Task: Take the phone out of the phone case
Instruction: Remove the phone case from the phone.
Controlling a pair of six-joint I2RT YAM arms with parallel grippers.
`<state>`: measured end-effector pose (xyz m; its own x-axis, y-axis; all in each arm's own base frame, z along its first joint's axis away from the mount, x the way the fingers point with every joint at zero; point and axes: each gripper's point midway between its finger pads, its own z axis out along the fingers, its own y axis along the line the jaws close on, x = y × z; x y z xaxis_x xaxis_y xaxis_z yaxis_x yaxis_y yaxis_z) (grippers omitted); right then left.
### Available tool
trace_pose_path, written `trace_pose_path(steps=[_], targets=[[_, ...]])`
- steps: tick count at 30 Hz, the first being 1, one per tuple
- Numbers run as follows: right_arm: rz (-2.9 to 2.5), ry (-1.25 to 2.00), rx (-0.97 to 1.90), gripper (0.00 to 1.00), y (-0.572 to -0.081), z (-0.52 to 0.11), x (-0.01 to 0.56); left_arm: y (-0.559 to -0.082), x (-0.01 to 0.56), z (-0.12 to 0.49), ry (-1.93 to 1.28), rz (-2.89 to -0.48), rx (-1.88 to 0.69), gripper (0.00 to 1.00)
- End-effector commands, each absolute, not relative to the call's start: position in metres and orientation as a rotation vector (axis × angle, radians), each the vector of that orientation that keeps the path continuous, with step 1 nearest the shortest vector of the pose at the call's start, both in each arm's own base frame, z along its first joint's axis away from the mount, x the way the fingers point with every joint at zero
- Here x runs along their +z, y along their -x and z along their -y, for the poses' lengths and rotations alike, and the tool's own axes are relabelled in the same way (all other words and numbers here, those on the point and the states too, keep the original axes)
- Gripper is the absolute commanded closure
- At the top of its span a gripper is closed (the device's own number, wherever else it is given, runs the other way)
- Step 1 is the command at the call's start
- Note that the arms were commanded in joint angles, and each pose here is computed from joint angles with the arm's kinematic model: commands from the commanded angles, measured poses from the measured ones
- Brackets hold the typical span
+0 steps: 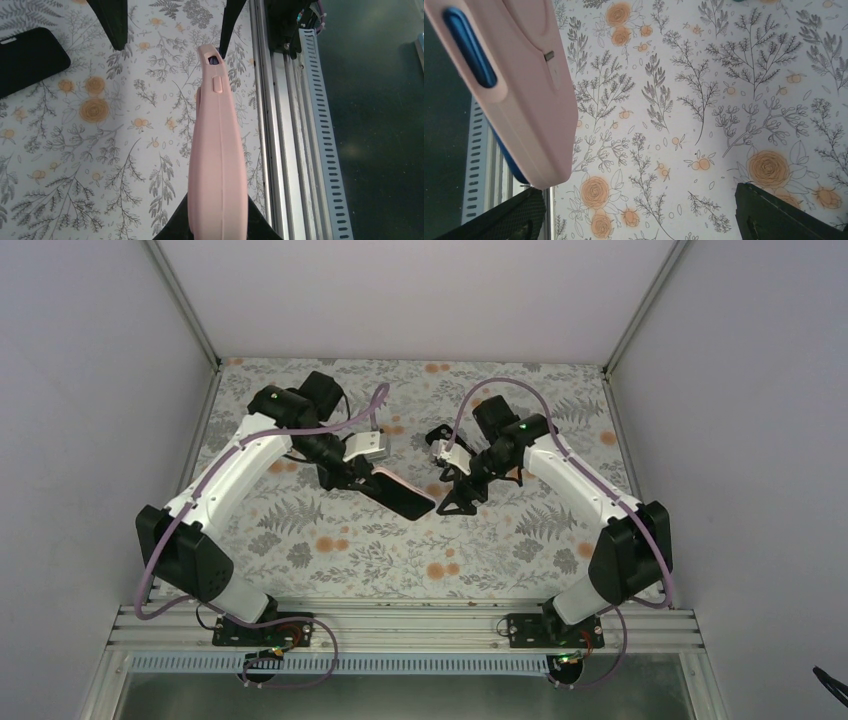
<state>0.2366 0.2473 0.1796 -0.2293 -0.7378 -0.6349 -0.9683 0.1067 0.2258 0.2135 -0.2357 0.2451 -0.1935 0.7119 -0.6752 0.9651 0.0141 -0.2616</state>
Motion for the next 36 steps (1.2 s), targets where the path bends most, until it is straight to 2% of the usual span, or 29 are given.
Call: trace_pose_path(steps=[1, 18, 36], targets=[[-1.979, 1.646, 0.899, 0.07, -0.235, -0.25, 0.188, -0.216, 0.268, 0.244, -1.693, -1.851, -1.032, 0.98], [-1.964, 1.596, 0.875, 0.09, -0.255, -0.25, 0.193, -0.213, 0.267, 0.243, -1.69, -1.854, -1.036, 0.98], [-1.937, 1.652, 0.958, 0.09, -0.237, -0.249, 0.198, -0.214, 0.27, 0.245, -1.682, -1.846, -1.05, 0.98]])
